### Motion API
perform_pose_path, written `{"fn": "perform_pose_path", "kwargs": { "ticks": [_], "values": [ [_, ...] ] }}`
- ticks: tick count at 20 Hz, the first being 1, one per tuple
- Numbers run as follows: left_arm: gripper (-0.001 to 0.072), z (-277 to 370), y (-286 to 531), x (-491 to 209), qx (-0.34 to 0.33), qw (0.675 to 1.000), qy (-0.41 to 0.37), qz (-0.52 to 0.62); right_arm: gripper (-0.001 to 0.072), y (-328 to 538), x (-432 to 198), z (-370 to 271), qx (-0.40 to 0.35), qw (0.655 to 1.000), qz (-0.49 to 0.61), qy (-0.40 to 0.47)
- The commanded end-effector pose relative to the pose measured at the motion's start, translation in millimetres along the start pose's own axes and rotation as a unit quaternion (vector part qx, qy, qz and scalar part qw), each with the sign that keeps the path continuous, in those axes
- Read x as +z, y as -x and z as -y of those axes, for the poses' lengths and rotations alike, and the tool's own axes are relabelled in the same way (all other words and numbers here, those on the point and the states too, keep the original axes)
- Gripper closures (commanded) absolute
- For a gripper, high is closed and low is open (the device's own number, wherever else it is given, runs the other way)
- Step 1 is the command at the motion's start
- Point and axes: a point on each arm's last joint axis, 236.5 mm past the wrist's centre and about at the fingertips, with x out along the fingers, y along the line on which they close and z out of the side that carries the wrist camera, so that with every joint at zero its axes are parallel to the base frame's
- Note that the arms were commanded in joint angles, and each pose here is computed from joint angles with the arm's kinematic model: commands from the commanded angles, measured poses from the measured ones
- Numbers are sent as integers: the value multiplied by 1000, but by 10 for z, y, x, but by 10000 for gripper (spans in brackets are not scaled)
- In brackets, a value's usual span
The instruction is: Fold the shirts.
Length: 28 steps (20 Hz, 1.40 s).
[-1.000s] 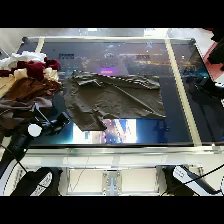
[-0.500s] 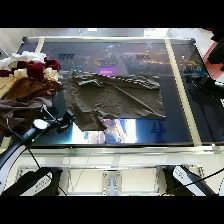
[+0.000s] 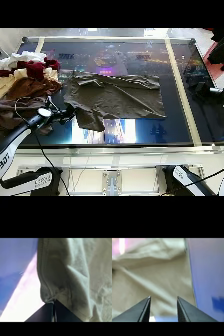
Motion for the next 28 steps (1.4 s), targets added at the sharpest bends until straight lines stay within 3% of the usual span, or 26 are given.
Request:
{"fn": "perform_pose_path", "kwargs": {
  "ticks": [1, 4, 6, 7, 9, 15, 21, 24, 26, 28],
  "values": [
    [694, 70, -14, -11, -9, 1000, -21, -11, 326, -123, -976, 496, -72, 985, -138, -78],
    [694, 82, -9, -110, -11, 999, -37, -32, 325, -438, -1503, 617, -46, 973, -149, -169],
    [695, 86, -5, -162, -13, 998, -43, -43, 323, -621, -1511, 575, -16, 973, -110, -203],
    [695, 87, -4, -167, -13, 998, -43, -44, 307, -678, -1464, 570, -7, 972, -88, -219],
    [694, 87, -4, -176, -13, 998, -43, -45, 207, -727, -1438, 598, -6, 968, -69, -239],
    [695, 89, -2, -195, -14, 997, -52, -49, 204, -1044, -1492, 460, 26, 953, -90, -287],
    [694, 94, 5, -251, -16, 996, -56, -61, 211, -1420, -1435, 593, 1, 945, -59, -321],
    [694, 94, 6, -250, -16, 996, -56, -61, 250, -1467, -1362, 686, -8, 938, -37, -345],
    [695, 94, 5, -246, -16, 996, -56, -60, 403, -1489, -1337, 714, -9, 933, -30, -358],
    [695, 97, 5, -234, -16, 996, -59, -58, 647, -1493, -1245, 728, -6, 929, -12, -369]
  ]
}}
